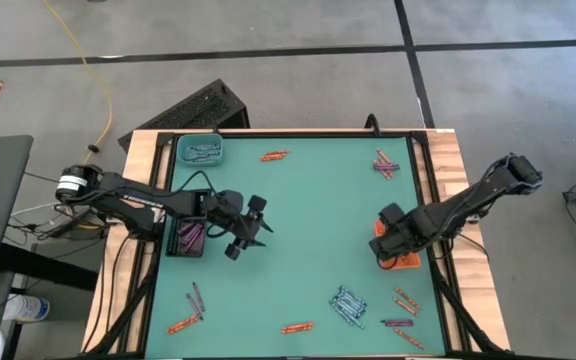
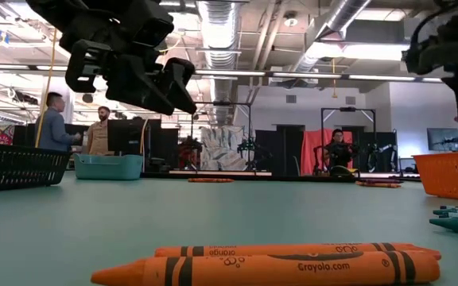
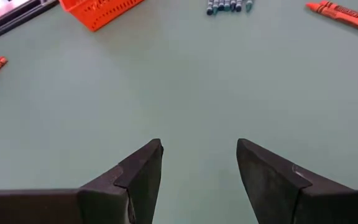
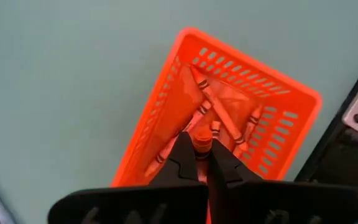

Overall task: Sort crayons
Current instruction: Put the orange crayon into the orange bin

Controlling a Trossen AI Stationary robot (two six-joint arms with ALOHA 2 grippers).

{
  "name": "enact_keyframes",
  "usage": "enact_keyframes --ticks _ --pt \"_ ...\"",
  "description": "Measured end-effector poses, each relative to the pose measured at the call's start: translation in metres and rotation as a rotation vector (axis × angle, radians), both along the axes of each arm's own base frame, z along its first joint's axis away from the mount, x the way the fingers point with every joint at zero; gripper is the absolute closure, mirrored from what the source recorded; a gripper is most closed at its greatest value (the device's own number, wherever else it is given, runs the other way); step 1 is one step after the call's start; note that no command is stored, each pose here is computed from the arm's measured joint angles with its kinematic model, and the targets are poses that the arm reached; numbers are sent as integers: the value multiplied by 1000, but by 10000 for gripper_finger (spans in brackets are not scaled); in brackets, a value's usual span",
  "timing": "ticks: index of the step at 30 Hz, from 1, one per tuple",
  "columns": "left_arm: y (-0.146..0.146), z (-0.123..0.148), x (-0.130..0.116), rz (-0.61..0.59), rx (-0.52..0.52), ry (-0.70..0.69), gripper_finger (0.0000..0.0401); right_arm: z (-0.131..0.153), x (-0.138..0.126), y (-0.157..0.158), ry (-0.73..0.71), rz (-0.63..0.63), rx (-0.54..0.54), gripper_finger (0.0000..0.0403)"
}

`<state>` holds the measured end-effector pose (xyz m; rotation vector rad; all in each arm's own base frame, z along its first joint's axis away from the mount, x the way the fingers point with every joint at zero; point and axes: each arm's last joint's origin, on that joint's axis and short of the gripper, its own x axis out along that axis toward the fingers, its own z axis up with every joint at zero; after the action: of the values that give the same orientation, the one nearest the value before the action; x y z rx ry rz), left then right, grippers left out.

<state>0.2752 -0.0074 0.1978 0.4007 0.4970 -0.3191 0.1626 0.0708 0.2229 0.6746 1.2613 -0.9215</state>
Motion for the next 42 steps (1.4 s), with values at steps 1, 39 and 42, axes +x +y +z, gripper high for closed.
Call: enact_keyframes --ticks 1,39,42 --pt "-1 0 0 -2 0 -2 204 -3 0 0 0 -4 0 401" --pt "32 4 1 443 230 -43 204 6 9 5 -57 163 36 319" --pt "63 9 0 511 147 -40 204 16 14 6 -96 206 10 319"
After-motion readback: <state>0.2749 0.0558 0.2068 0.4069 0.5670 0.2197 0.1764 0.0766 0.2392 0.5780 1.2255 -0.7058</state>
